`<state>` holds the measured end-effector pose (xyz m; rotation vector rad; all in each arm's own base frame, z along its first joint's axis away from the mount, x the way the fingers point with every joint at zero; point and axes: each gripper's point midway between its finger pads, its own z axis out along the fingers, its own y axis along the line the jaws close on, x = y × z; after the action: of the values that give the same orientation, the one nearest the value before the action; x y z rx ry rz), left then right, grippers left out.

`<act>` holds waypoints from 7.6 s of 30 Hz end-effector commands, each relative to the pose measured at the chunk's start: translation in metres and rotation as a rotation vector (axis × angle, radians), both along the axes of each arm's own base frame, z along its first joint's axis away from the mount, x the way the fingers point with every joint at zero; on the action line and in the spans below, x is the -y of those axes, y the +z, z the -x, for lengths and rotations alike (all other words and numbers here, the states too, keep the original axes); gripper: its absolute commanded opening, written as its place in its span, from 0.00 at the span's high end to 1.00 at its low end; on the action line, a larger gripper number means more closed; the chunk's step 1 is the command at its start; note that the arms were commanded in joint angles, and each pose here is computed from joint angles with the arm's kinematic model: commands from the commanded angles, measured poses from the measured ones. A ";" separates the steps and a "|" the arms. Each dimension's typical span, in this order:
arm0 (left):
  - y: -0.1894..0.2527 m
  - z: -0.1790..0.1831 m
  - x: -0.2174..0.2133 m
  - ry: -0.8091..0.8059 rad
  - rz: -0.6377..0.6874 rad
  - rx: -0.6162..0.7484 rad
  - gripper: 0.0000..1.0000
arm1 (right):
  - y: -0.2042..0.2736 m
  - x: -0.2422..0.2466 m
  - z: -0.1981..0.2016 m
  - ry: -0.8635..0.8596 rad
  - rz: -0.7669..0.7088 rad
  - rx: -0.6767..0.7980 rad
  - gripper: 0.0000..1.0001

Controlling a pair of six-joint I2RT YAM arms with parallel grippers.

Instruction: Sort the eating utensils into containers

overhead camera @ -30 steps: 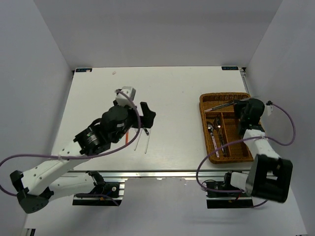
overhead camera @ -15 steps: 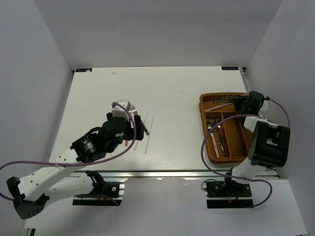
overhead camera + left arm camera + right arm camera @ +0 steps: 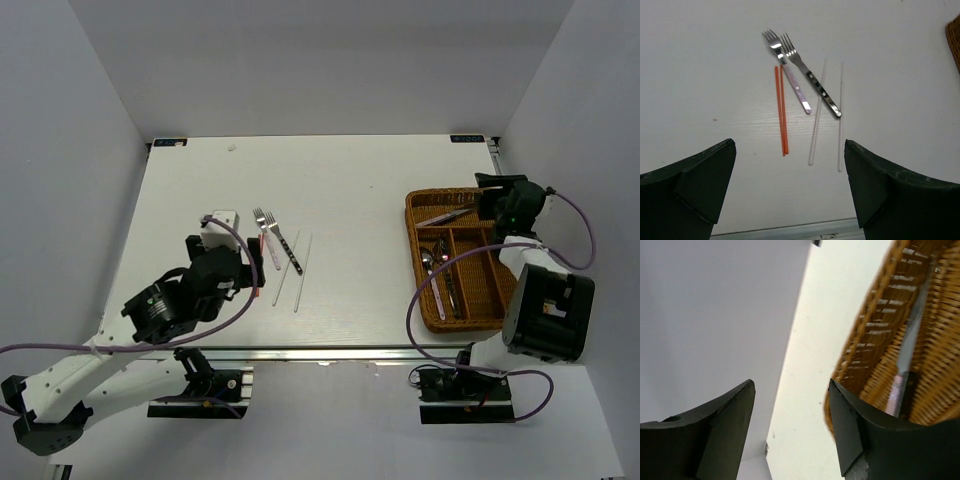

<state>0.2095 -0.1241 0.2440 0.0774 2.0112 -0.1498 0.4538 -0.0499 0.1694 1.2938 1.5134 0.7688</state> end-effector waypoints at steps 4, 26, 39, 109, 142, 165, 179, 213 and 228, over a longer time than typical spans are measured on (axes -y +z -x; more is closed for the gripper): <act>0.030 0.002 -0.053 0.183 0.024 0.162 0.02 | 0.084 -0.005 0.009 0.019 0.130 0.108 0.30; 0.023 -0.001 -0.084 0.383 0.076 0.225 0.02 | 0.016 -0.449 0.117 1.384 1.111 0.112 0.33; 0.019 -0.004 -0.082 0.377 0.050 0.210 0.02 | -0.072 -0.511 0.089 1.432 1.234 -0.050 0.53; 0.014 -0.008 -0.070 0.318 0.043 0.187 0.02 | 0.024 -0.108 0.160 0.756 1.434 -0.147 1.00; 0.018 -0.003 -0.063 0.253 0.098 0.193 0.02 | -0.050 -0.009 0.158 0.642 1.689 -0.589 0.60; 0.005 -0.015 -0.072 0.354 -0.003 0.149 0.02 | 0.083 -0.279 0.121 0.894 1.404 -0.110 0.11; 0.010 -0.014 -0.093 0.438 0.014 0.176 0.02 | -0.025 -0.524 0.100 1.301 1.176 -0.093 0.18; 0.010 -0.014 -0.087 0.395 0.033 0.174 0.02 | -0.147 -0.528 0.090 1.291 1.238 -0.258 0.76; 0.010 -0.013 -0.087 0.393 0.039 0.177 0.02 | -0.011 -0.529 0.059 1.213 1.022 0.060 1.00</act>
<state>0.2215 -0.0371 0.2502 -0.3096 1.8209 0.0791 0.3691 0.4729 0.0371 -0.5945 2.3531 0.3139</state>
